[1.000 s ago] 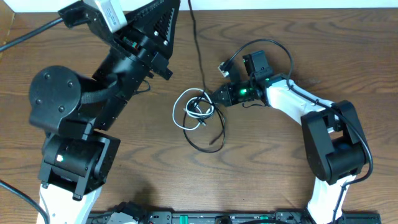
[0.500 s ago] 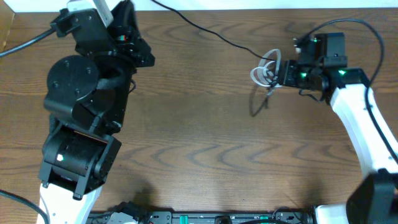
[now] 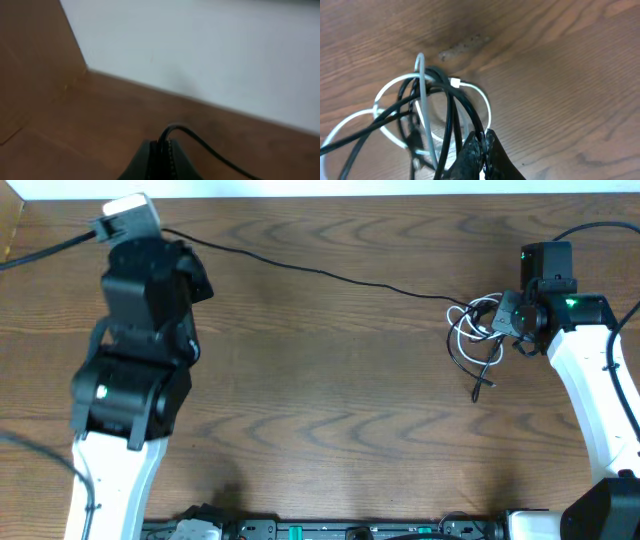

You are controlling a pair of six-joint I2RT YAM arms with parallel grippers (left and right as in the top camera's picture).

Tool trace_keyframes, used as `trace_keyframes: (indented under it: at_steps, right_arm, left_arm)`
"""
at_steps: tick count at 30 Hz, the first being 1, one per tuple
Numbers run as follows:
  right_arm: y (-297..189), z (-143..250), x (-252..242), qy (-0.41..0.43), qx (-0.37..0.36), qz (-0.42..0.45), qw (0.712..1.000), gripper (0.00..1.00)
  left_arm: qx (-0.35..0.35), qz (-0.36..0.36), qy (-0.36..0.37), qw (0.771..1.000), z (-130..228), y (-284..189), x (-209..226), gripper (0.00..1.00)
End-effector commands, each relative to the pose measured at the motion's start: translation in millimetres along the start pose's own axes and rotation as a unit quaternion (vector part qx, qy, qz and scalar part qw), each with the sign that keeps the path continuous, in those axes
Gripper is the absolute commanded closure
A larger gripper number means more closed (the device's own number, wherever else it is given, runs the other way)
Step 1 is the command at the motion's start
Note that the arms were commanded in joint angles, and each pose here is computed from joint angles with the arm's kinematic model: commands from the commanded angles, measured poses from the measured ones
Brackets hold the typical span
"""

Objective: Untangle cables

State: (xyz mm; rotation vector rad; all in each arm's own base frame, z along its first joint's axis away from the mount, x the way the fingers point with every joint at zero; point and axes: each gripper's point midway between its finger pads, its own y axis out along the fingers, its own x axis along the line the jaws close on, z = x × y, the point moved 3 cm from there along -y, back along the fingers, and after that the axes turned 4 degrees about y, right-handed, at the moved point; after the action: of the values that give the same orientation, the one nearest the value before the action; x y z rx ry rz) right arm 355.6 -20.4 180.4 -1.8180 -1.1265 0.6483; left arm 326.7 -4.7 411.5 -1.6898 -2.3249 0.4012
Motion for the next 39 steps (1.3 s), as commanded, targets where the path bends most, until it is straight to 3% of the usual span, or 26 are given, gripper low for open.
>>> trace_keyframes:
  at_steps: [1,6,10,17,21,25,28,34,39]
  right_arm:
    - [-7,-6,1,0.015,-0.006,-0.009,1.0,0.99]
    - [-30,-18,28,-0.012,0.021,-0.15,0.988,0.99]
    - [-67,-44,51,-0.014,0.01,-0.302,0.953,0.99]
    - [-91,-73,36,0.012,-0.028,-0.3,0.954,0.99]
    - [-88,-66,34,0.013,-0.01,-0.289,0.957,0.99]
    - [-83,-62,30,0.012,-0.002,-0.273,0.962,0.99]
    - [-84,-62,30,0.012,-0.002,-0.273,0.962,0.95]
    - [-82,-61,28,0.012,-0.001,-0.263,0.965,0.83]
    - [-82,-60,28,0.008,0.001,-0.263,0.965,0.8]
  left_arm:
    - [0.053,-0.005,0.006,0.999,21,27,-3,0.92]
    - [0.128,-0.051,0.011,0.99,54,65,14,0.93]
    - [0.162,-0.08,0.006,0.983,71,93,31,0.93]
    - [0.235,-0.085,-0.009,0.968,108,135,51,0.92]
    - [0.272,0.024,0.03,0.961,125,145,25,0.92]
    - [0.276,0.18,0.061,0.942,129,137,-22,0.83]
    - [0.275,0.23,0.075,0.93,131,128,-44,0.7]
    - [0.281,0.329,0.087,0.897,139,103,-100,0.33]
    - [0.331,0.349,0.075,0.874,169,96,-147,0.3]
